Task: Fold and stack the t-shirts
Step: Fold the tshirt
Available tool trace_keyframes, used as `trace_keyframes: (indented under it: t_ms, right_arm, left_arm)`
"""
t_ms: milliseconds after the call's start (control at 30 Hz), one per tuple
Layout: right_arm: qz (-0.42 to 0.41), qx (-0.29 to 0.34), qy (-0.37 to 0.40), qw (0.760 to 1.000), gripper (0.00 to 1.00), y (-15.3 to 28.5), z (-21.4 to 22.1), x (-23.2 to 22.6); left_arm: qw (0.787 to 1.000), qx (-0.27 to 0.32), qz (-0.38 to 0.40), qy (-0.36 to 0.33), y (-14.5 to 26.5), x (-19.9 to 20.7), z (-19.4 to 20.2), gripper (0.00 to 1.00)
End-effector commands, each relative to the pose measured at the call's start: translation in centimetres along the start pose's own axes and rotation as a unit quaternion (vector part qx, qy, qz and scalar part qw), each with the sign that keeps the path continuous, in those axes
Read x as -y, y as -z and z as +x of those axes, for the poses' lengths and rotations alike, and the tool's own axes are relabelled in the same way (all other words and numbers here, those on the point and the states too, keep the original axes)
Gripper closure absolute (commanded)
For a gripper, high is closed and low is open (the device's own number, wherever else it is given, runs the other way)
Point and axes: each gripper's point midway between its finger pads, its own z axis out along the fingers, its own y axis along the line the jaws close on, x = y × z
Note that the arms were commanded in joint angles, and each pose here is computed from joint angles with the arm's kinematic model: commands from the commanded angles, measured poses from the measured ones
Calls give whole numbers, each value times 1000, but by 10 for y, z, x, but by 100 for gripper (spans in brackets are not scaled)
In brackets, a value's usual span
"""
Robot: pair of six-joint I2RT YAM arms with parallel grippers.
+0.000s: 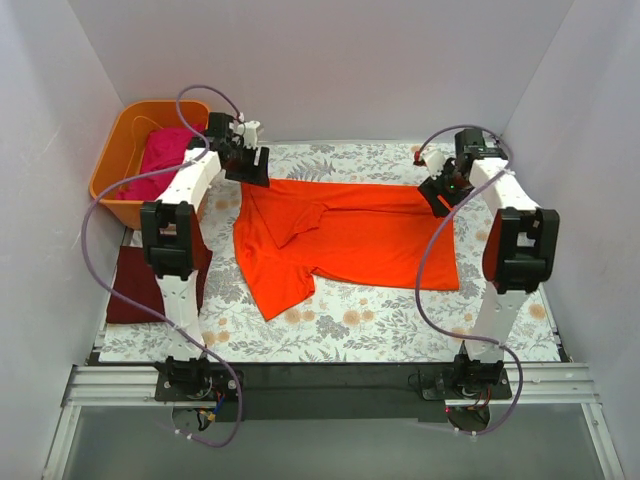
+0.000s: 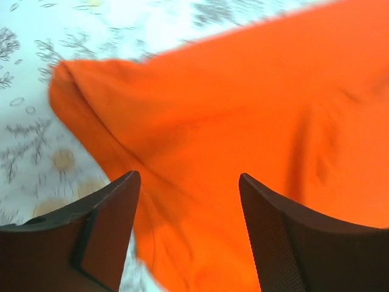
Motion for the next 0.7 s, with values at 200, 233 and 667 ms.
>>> trace_keyframes:
  t_ms: [200, 233, 667]
  right_arm:
    - [-112, -4, 89, 990, 28, 86, 54, -114]
    - [-133, -28, 97, 986, 30, 80, 76, -132]
    - [-88, -85, 175, 977, 45, 40, 134, -154]
  left_arm:
    - [966, 3, 182, -183, 149, 117, 82, 32]
    - [965, -6, 182, -191, 150, 121, 95, 34]
    - [954, -56, 193, -223, 155, 159, 180, 39]
